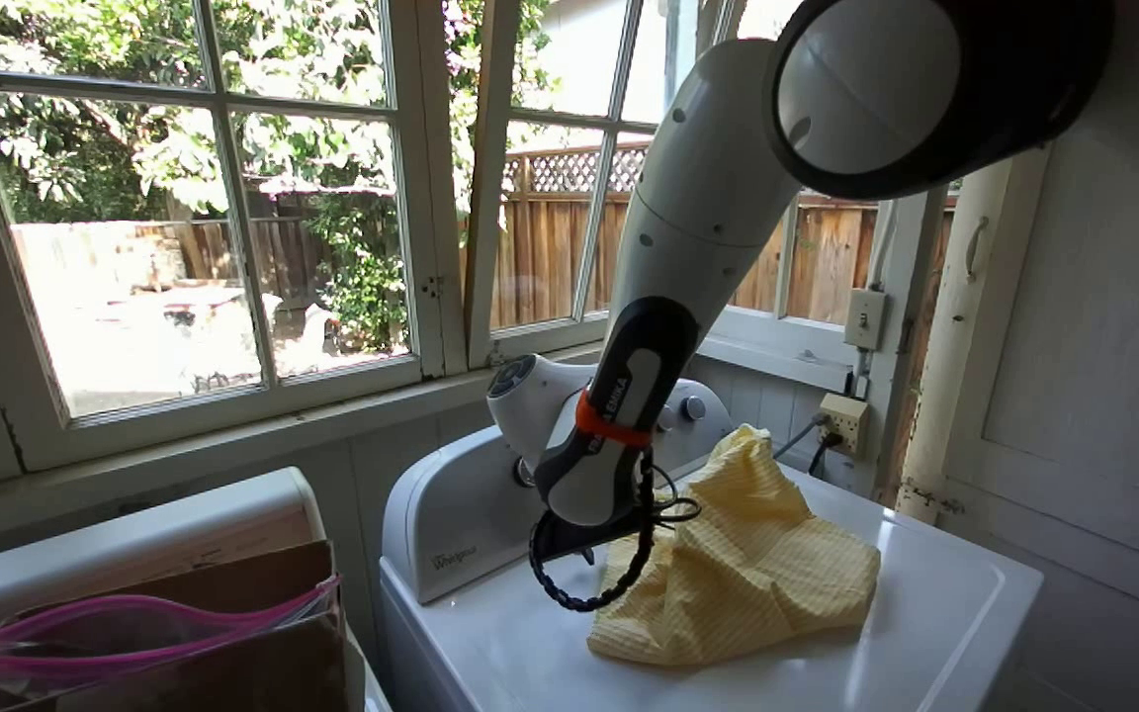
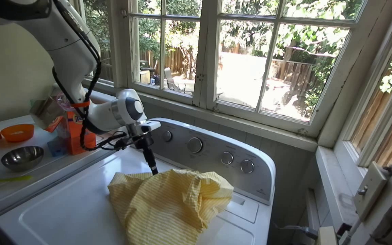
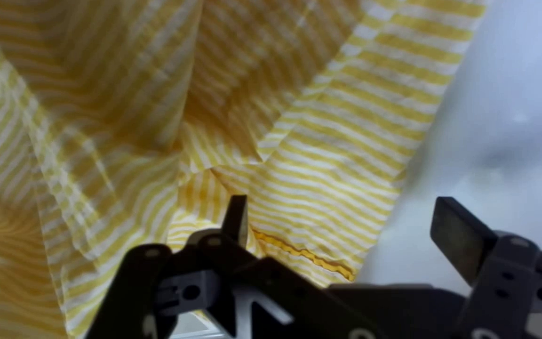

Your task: Unfold the yellow towel.

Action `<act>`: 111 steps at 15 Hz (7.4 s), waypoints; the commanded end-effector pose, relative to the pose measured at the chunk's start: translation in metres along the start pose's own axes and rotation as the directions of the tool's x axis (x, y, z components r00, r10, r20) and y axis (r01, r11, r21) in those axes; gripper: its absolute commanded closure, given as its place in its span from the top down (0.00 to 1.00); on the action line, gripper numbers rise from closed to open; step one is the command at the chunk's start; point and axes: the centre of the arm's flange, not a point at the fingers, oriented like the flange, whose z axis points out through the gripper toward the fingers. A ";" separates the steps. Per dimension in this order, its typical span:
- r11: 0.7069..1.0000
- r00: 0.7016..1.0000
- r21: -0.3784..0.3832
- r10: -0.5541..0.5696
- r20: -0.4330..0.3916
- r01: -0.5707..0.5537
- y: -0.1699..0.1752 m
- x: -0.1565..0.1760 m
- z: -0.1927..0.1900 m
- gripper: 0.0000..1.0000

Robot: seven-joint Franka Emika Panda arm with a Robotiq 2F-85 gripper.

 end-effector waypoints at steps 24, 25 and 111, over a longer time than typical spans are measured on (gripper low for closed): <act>0.950 0.960 -0.192 0.266 0.082 -0.246 -0.038 0.001 0.036 0.34; 0.951 0.959 -0.183 0.268 0.093 -0.248 -0.039 0.002 0.035 0.27; 0.758 0.847 0.594 0.108 -0.520 0.268 0.527 0.152 -0.350 0.02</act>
